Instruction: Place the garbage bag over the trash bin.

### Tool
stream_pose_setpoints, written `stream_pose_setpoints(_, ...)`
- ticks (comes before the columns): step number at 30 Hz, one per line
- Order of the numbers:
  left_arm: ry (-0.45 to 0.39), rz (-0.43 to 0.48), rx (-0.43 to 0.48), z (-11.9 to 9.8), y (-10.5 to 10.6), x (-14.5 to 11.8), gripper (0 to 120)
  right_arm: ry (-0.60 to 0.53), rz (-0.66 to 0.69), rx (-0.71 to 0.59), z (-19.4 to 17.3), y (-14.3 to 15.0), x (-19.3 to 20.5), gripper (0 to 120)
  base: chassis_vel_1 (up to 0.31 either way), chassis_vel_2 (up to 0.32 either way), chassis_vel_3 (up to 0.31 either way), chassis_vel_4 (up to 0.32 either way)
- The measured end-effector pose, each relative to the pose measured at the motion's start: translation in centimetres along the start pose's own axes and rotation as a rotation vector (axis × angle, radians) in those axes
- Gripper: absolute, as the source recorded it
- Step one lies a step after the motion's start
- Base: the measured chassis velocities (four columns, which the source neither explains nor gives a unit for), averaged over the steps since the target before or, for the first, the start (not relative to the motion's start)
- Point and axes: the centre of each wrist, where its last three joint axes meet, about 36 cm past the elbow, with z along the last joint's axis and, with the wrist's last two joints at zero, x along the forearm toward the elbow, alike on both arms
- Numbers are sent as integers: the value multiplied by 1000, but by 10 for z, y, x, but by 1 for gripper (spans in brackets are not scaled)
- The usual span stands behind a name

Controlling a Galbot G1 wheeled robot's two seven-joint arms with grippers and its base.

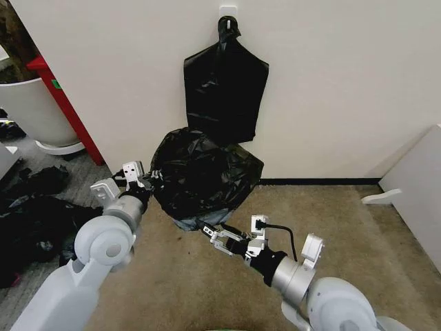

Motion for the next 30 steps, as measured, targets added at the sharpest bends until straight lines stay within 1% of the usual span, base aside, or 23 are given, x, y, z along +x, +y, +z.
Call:
stream_pose_setpoints(3, 1, 4, 4, 0, -1, 1, 1, -3, 10, -3, 3, -3, -1, 81, 0, 0, 0, 0)
stream_pose_setpoints(5, 0, 8, 7, -1, -2, 2, 1, -5, 18, -3, 4, -6, -1, 77, 0, 0, 0, 0)
stream_pose_setpoints(7, 0, 9, 8, -1, -2, 3, 1, -6, 21, -3, 5, -7, -2, 77, 0, 0, 0, 0)
stream_pose_setpoints(9, 1, 14, 11, -1, -3, 4, 1, -9, 30, 1, 5, -9, -3, 71, 0, 0, 0, 0)
stream_pose_setpoints(10, 3, 17, 14, -2, -3, 5, 1, -13, 39, 5, 5, -14, -4, 66, 0, 0, 0, 0)
stream_pose_setpoints(12, 6, 19, 17, -2, -3, 6, 1, -21, 47, 6, 5, -17, -5, 62, 0, 0, 0, 0)
stream_pose_setpoints(14, 9, 20, 17, -2, -2, 7, 1, -27, 50, 8, 5, -19, -6, 54, 0, 0, 0, 0)
stream_pose_setpoints(15, 9, 20, 17, -2, -2, 7, 1, -27, 50, 8, 5, -19, -6, 54, 0, 0, 0, 0)
stream_pose_setpoints(16, 11, 19, 18, -2, -1, 8, 1, -30, 50, 10, 4, -20, -7, 49, 0, 0, 0, 0)
stream_pose_setpoints(17, 12, 18, 18, -2, -1, 8, 1, -31, 49, 10, 4, -20, -7, 49, 0, 0, 0, 0)
stream_pose_setpoints(18, 15, 18, 18, -1, 0, 8, 1, -34, 48, 12, 4, -21, -6, 41, 0, 0, 0, 0)
stream_pose_setpoints(20, 16, 17, 20, -1, 0, 8, 1, -34, 48, 17, 5, -22, -6, 34, 0, 0, 0, 0)
stream_pose_setpoints(21, 18, 15, 23, -1, 0, 8, 1, -33, 49, 28, 6, -23, -5, 27, 0, 0, 0, 0)
stream_pose_setpoints(23, 19, 14, 25, -1, 0, 8, 1, -32, 49, 35, 7, -23, -4, 26, 0, 0, 0, 0)
stream_pose_setpoints(26, 26, 13, 37, -1, 0, 8, 1, -27, 59, 54, 10, -27, -2, 11, 0, 0, 0, 0)
stream_pose_setpoints(28, 31, 15, 40, -1, 0, 8, 1, -27, 62, 55, 11, -27, -2, 4, 0, 0, 0, 0)
stream_pose_setpoints(29, 31, 15, 40, -1, 0, 8, 1, -27, 62, 55, 11, -27, -2, 4, 0, 0, 0, 0)
stream_pose_setpoints(30, 34, 17, 42, -1, 0, 9, 1, -29, 64, 56, 10, -28, -2, 0, 0, 0, 0, 0)
